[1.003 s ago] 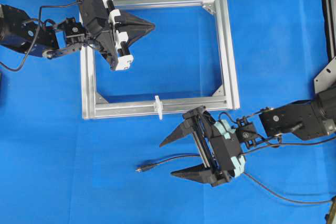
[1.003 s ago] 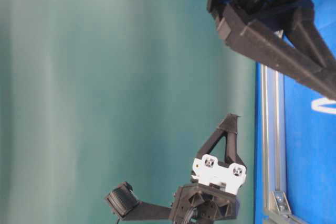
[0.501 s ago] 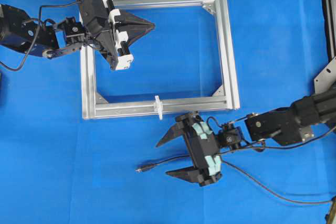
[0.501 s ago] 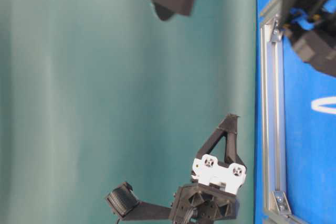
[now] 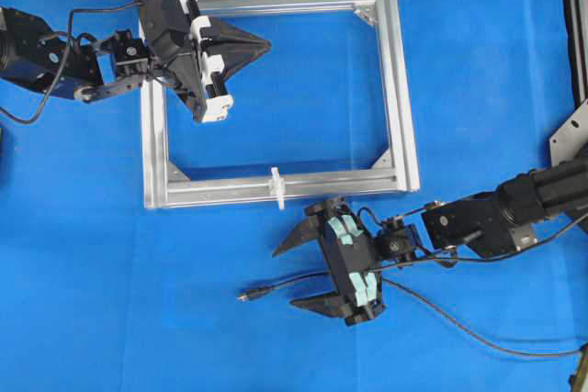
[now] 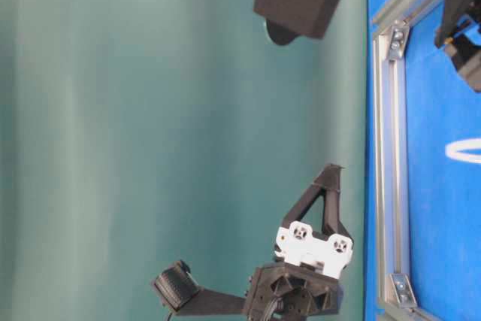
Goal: Insert the wire through the string loop located in the center.
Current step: 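Close the right gripper on the cable just behind the USB plug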
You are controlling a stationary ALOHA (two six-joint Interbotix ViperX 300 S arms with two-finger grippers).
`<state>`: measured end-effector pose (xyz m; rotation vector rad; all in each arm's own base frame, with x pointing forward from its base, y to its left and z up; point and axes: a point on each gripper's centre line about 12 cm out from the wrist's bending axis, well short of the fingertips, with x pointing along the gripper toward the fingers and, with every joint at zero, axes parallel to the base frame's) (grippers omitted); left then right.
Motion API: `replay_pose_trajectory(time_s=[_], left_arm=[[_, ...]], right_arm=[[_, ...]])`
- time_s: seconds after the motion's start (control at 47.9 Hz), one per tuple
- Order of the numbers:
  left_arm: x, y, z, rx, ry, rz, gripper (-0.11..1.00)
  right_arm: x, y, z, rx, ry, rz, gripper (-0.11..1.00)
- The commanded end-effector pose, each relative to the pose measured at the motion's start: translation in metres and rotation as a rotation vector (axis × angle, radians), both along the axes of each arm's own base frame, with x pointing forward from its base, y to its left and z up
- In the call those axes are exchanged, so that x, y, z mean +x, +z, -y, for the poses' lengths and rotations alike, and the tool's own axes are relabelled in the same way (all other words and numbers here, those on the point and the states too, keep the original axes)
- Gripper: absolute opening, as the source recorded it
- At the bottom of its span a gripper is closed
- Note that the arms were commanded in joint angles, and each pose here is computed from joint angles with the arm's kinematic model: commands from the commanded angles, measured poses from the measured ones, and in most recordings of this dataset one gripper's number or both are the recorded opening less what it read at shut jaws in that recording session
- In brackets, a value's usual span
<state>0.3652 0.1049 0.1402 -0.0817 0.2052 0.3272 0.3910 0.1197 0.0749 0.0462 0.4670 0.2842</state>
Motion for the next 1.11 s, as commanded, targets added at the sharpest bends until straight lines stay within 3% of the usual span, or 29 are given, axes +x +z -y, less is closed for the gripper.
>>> replay_pose_trajectory(time_s=[0.0,0.084,0.209,0.334,0.836,1.086], left_arm=[[0.002,0.014,0.0,0.012,-0.002,0.041,0.0],[0.001,0.014,-0.001,0.011,0.0,0.04,0.0],[0.001,0.014,-0.001,0.011,0.0,0.04,0.0],[0.002,0.014,0.0,0.011,-0.002,0.04,0.0],[0.002,0.014,0.0,0.01,-0.002,0.04,0.0],[0.001,0.013,0.0,0.006,-0.001,0.038,0.0]], right_arm=[[0.005,0.011,-0.003,0.011,0.003,0.032,0.75],[0.005,0.011,-0.003,0.011,0.003,0.034,0.57],[0.005,0.011,-0.003,0.01,0.002,0.031,0.21],[0.005,0.011,-0.003,0.01,0.002,0.031,-0.01],[0.004,0.012,-0.003,0.014,0.001,0.029,-0.02],[0.002,0.038,-0.002,-0.005,-0.001,-0.006,-0.02]])
